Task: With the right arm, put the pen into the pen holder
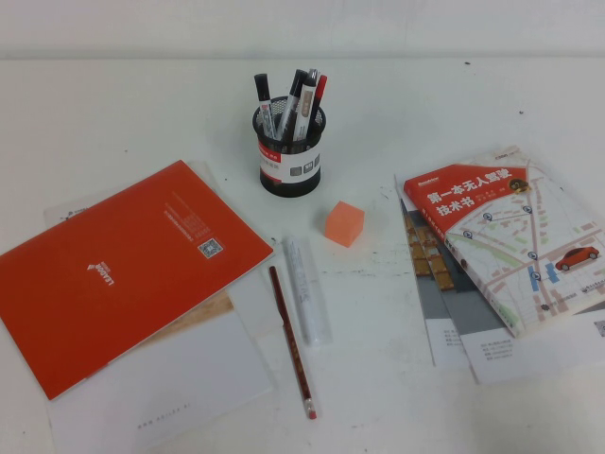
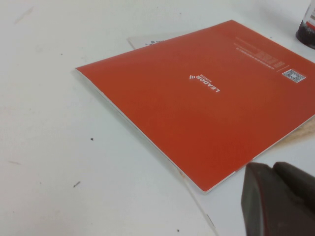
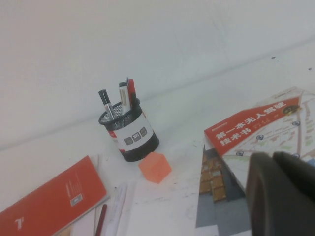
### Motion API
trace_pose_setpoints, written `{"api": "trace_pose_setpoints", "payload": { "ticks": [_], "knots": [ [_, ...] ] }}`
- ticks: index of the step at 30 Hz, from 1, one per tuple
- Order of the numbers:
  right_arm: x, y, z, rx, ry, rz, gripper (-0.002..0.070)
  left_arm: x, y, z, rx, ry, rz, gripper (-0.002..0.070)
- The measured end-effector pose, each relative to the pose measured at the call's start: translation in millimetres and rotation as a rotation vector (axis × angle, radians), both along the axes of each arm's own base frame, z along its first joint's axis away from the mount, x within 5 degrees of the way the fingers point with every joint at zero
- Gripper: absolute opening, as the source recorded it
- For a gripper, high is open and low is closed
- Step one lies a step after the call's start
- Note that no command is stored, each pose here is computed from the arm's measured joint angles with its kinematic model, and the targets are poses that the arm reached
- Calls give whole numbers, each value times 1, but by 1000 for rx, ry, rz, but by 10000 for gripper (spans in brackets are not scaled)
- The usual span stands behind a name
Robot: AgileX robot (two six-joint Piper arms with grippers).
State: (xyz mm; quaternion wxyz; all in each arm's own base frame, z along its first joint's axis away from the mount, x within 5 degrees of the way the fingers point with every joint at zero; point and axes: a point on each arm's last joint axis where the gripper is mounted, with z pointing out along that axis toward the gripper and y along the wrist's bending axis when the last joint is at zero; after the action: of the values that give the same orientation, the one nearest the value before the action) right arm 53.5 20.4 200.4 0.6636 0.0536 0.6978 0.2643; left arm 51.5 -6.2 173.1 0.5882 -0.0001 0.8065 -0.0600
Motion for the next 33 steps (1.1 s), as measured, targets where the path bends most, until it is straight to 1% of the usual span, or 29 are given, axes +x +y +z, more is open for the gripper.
{"api": "trace_pose_setpoints", "payload": {
  "ticks": [2,5,16,19,23,24,26,29,31,33],
  "knots": [
    [0,1,0,-8,0,6,-20,0,0,0,0,0,0,-2],
    [0,1,0,18,5,8,-20,0,0,0,0,0,0,-3],
    [0,1,2,188,38,20,-20,0,0,0,0,0,0,-3],
    [-1,2,2,201,43,27,-20,0,0,0,0,0,0,-3],
    [-3,7,5,190,53,87,-20,0,0,0,0,0,0,-3],
    [-3,8,10,181,50,100,-20,0,0,0,0,0,0,-3],
    [-1,11,33,145,32,124,-20,0,0,0,0,0,0,-3],
    [10,19,76,28,44,189,-20,0,0,0,0,0,0,-3],
    [24,29,102,-59,103,272,-20,0,0,0,0,0,0,-3],
    [45,40,118,-135,219,366,-20,0,0,0,0,0,0,-3]
  ]
}}
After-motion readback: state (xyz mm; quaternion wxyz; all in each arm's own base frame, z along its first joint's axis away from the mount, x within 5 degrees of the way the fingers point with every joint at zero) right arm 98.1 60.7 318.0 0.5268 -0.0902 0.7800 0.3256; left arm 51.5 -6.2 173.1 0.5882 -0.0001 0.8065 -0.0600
